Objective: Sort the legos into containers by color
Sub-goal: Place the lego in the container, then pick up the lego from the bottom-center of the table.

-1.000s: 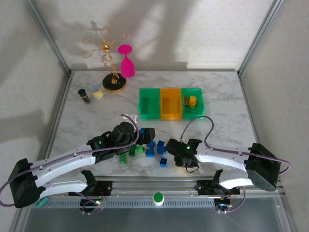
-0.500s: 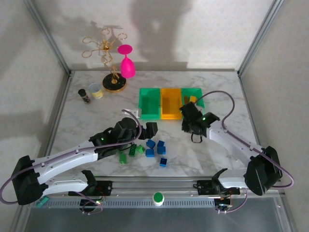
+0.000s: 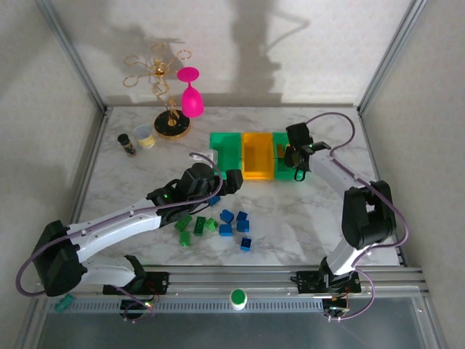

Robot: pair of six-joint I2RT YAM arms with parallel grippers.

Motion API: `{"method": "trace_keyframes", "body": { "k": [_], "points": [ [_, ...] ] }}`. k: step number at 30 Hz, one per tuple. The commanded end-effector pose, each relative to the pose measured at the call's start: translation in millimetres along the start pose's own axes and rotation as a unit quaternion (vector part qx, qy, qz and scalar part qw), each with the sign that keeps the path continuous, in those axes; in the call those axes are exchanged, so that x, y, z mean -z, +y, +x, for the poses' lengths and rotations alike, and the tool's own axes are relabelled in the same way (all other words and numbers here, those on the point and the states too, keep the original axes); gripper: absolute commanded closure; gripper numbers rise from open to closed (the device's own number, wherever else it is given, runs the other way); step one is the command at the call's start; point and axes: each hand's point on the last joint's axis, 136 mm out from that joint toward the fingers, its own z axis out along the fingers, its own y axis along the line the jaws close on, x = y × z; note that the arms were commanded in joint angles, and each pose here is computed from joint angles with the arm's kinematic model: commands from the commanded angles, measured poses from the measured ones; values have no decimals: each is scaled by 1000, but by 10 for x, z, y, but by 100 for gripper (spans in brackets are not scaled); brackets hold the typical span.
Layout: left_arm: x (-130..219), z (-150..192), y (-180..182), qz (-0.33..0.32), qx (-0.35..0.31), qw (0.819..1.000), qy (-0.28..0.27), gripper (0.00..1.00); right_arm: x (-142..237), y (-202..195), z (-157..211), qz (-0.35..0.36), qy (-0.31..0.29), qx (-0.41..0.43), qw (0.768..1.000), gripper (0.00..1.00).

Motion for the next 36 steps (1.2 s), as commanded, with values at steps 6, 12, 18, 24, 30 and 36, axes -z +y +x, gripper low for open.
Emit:
{"method": "trace_keyframes", "body": {
  "k": [6, 12, 18, 24, 30, 36],
  "points": [
    [2, -227, 88, -15, 12, 999, -32, 0, -248, 207, -172, -22, 0, 19, 1000, 61],
    [26, -231, 152, -19, 19, 999, -35, 0, -379, 245, -121, -26, 10, 19, 999, 58],
    [36, -248, 164, -20, 19, 999, -37, 0, -412, 263, -94, -31, 15, 17, 999, 53],
    [90, -305, 129, -13, 20, 999, -41, 0, -98, 300, -275, -55, -13, 8, 998, 50],
    [197, -317, 112, -1, 23, 999, -41, 0, 278, 446, -205, -92, -21, 20, 995, 45],
    [311, -216, 142, 11, 18, 999, -24, 0, 534, 586, 194, -115, -8, 51, 992, 40]
  ]
}}
